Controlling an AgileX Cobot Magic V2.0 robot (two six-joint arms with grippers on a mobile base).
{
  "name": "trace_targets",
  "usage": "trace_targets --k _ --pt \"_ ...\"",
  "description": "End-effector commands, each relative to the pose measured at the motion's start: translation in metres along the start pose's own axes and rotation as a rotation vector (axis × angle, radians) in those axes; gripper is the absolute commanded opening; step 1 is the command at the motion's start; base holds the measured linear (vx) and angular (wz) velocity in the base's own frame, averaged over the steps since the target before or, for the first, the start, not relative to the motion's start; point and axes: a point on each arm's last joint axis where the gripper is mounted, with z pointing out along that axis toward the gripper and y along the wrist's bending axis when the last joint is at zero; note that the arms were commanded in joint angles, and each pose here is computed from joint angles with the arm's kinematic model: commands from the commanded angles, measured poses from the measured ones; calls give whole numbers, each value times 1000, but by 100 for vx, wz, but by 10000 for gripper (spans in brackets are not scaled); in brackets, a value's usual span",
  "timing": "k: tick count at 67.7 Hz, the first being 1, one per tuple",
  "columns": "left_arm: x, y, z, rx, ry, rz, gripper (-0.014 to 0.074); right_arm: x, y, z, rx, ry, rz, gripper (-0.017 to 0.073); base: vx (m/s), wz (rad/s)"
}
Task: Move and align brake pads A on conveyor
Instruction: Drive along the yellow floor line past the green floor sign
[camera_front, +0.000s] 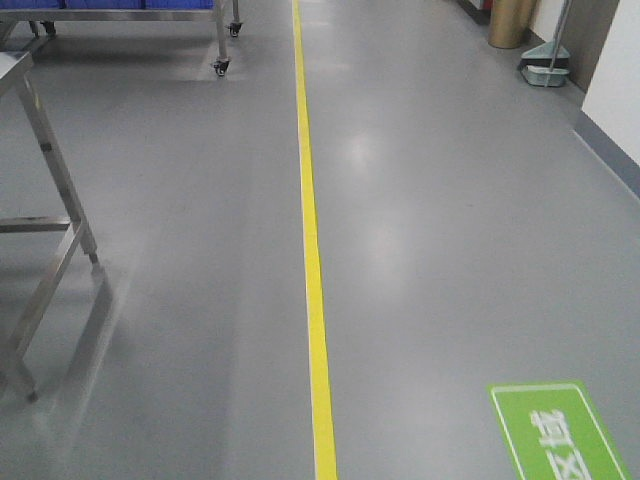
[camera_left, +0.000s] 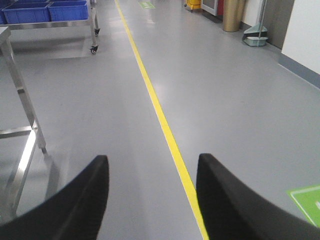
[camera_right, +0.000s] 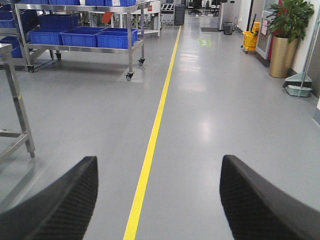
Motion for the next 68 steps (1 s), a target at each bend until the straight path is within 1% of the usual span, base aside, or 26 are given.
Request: trace_targets --k 1,39,68 --pt "-13 0 -2 4 -83 -4 391 -15 0 -1 2 -87 -15 488 73 3" --pt "-13 0 -2 4 -83 -4 391 -15 0 -1 2 -87 -15 488 73 6" --pt "-13 0 -2 4 -83 -4 391 -15 0 -1 2 -87 -15 488 69 -2"
